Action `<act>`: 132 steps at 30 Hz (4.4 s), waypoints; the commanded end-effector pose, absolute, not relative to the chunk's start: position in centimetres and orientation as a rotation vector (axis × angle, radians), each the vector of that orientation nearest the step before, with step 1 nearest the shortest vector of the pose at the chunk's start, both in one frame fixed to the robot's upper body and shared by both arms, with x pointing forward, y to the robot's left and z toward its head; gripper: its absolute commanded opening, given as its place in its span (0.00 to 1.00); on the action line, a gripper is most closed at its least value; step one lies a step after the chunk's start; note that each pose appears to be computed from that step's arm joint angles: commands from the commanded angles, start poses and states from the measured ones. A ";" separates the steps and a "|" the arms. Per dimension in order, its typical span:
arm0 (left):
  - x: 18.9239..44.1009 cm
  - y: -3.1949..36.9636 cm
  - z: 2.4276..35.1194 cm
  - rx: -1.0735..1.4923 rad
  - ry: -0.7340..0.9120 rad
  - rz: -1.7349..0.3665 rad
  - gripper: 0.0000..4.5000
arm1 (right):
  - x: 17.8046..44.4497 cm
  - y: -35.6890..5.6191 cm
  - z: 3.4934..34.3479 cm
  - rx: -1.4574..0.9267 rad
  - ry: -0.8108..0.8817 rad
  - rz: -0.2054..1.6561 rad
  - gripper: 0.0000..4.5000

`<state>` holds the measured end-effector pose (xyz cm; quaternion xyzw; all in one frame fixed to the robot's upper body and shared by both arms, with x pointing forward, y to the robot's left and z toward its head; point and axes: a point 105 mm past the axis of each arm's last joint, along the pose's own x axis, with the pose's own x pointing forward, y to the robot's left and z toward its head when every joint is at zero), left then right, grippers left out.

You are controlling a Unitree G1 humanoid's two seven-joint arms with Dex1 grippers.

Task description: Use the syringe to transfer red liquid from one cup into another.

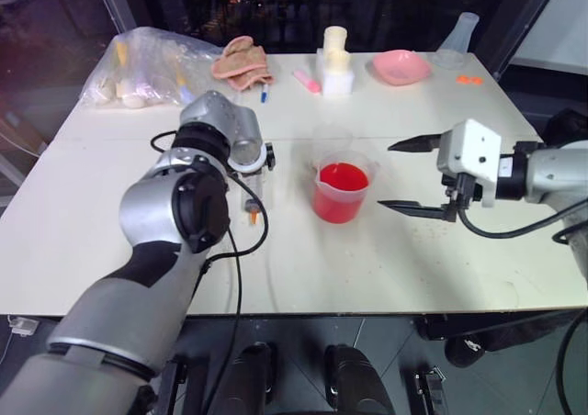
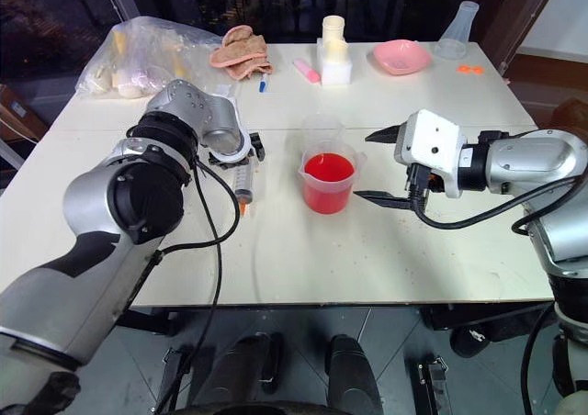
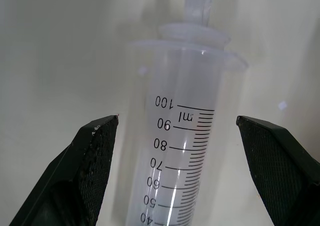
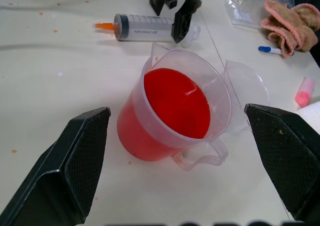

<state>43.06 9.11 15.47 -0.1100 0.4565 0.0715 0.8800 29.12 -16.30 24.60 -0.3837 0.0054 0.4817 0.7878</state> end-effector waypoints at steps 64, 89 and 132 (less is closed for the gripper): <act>38.0 -2.0 26.6 -0.142 -0.390 -1.245 0.34 | 30.1 -17.4 33.2 0.037 -0.133 0.549 1.00; 37.9 -2.8 22.4 -0.124 -0.357 -1.198 0.34 | 34.3 -15.3 30.4 0.133 0.077 0.406 1.00; 37.4 -4.8 20.2 -0.151 -0.269 -1.261 0.34 | 34.2 -12.9 35.2 0.147 -0.108 0.417 0.01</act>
